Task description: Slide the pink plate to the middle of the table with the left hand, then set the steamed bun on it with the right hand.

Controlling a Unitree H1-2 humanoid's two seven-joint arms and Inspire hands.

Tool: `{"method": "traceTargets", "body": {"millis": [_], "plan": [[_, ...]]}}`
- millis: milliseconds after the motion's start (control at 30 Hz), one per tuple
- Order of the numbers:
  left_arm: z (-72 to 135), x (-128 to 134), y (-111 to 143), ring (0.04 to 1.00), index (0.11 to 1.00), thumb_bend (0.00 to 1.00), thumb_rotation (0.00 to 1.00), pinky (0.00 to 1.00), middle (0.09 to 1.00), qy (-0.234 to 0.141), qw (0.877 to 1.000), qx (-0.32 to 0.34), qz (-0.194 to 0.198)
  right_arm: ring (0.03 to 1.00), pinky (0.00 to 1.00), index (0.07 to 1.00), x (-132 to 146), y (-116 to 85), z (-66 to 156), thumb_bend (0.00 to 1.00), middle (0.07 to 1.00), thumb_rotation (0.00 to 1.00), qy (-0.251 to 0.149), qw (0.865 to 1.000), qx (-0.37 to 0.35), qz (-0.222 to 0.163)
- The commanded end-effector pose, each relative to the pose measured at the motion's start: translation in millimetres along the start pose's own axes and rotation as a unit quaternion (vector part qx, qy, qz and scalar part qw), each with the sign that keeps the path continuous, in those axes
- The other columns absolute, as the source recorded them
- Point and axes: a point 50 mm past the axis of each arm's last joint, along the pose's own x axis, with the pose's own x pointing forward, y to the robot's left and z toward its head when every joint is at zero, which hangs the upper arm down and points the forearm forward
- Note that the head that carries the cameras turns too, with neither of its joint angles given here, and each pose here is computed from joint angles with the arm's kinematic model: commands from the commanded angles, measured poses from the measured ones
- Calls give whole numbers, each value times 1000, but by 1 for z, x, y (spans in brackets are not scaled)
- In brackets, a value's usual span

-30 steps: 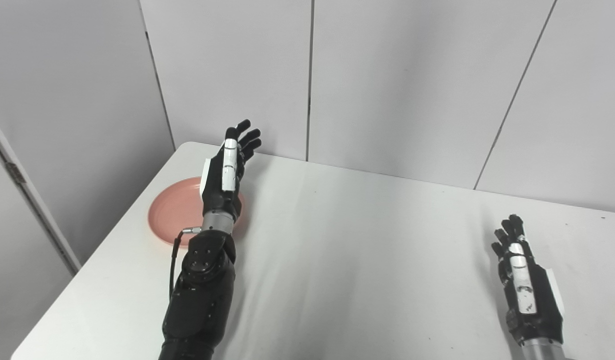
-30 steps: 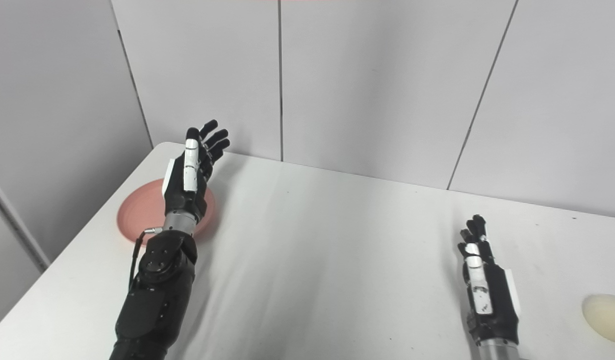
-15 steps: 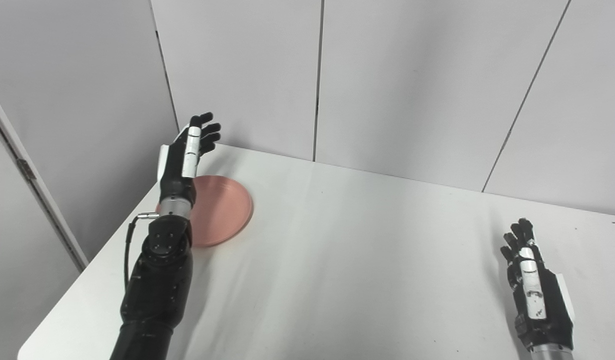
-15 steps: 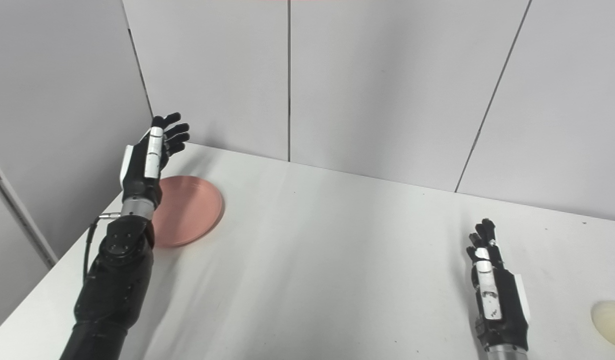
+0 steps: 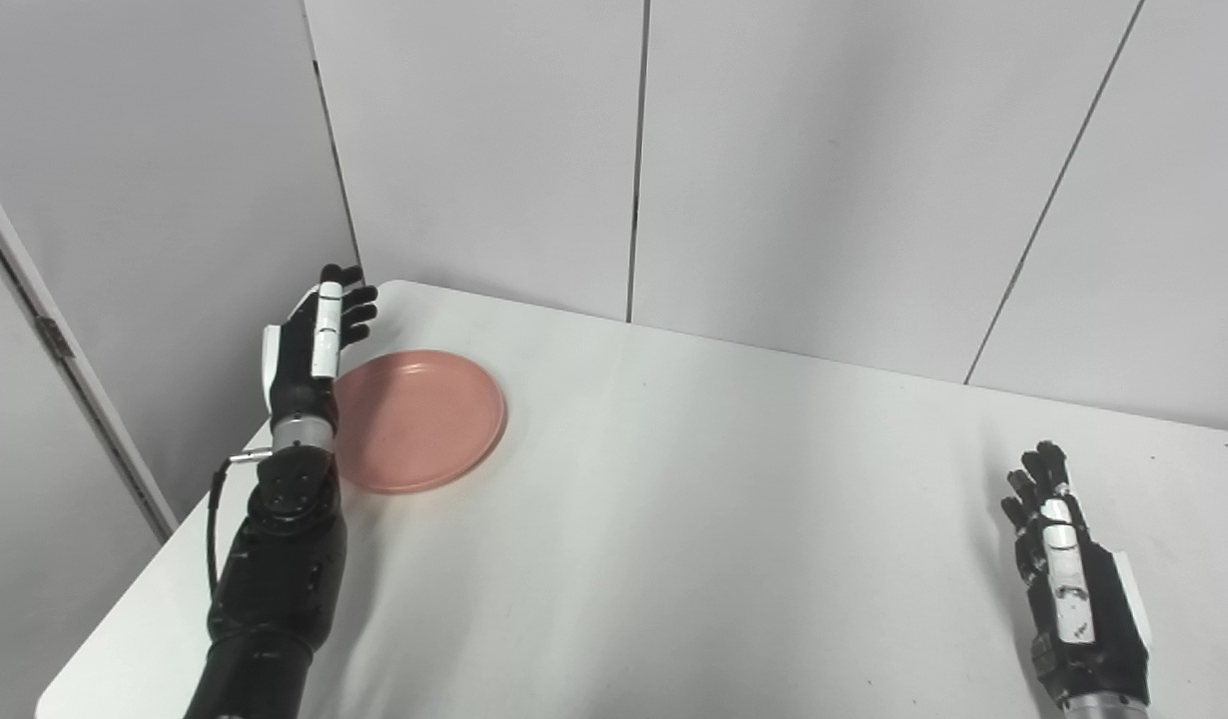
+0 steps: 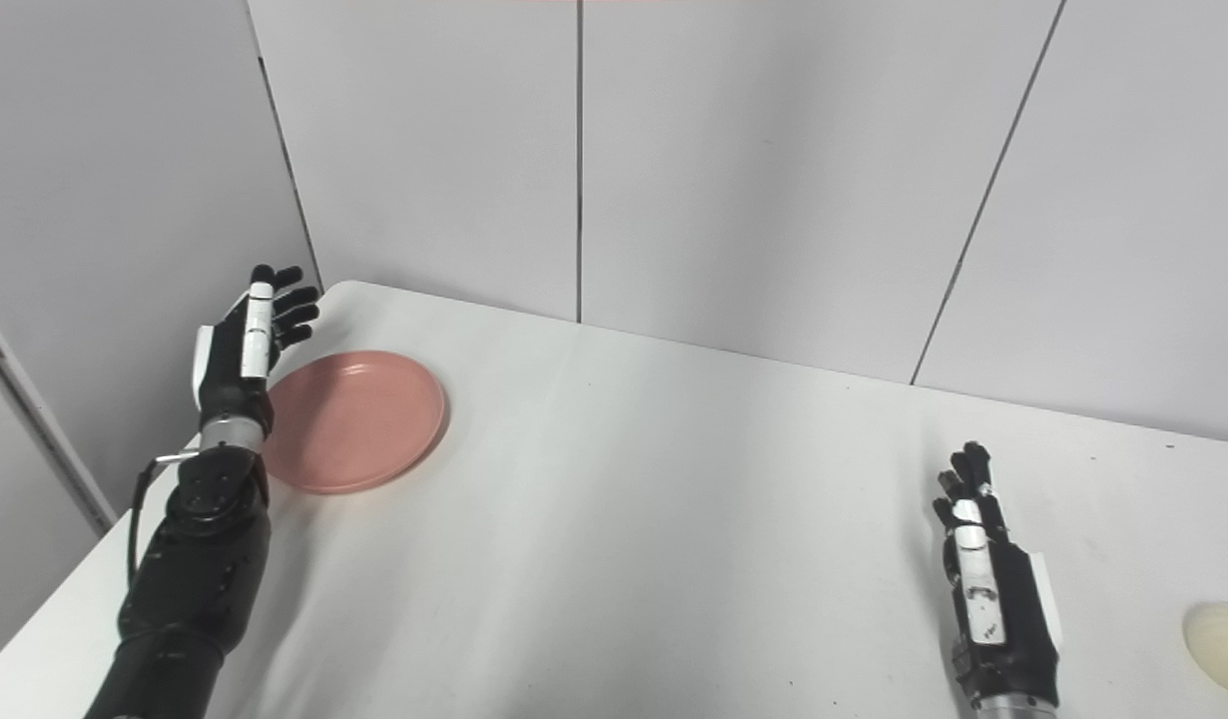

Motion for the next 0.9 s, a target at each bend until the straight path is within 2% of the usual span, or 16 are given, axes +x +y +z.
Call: {"method": "traceTargets", "body": {"millis": [0,200,367,567,767,867], "plan": [[33,20,7,780,758,580,1000,799,764,-51,999,-2,2,1000,1000,1000,0,-1,5,466,1000,903,-7,1000,4,2],[25,23,18,841,808,627,1000,861,822,-41,999,5,5,1000,1000,1000,-1,-2,5,408,1000,796,-11,1000,2,-8],[19,25,28,867,837,618,1000,877,849,-33,999,-3,7,1000,1000,1000,-1,-3,5,392,1000,771,-10,1000,-4,-8],[14,27,39,842,811,572,1000,853,826,-26,1000,-1,12,1000,1000,1000,-1,-3,5,380,1000,763,-9,1000,3,-11],[9,25,34,874,849,563,1000,878,860,-1,1000,17,-13,1000,1000,1000,-1,-4,5,386,1000,763,-12,1000,-1,-9],[6,24,29,878,839,579,1000,903,851,14,999,22,-35,1000,1000,1000,-1,-4,6,375,1000,763,-14,1000,1,-10]]}}
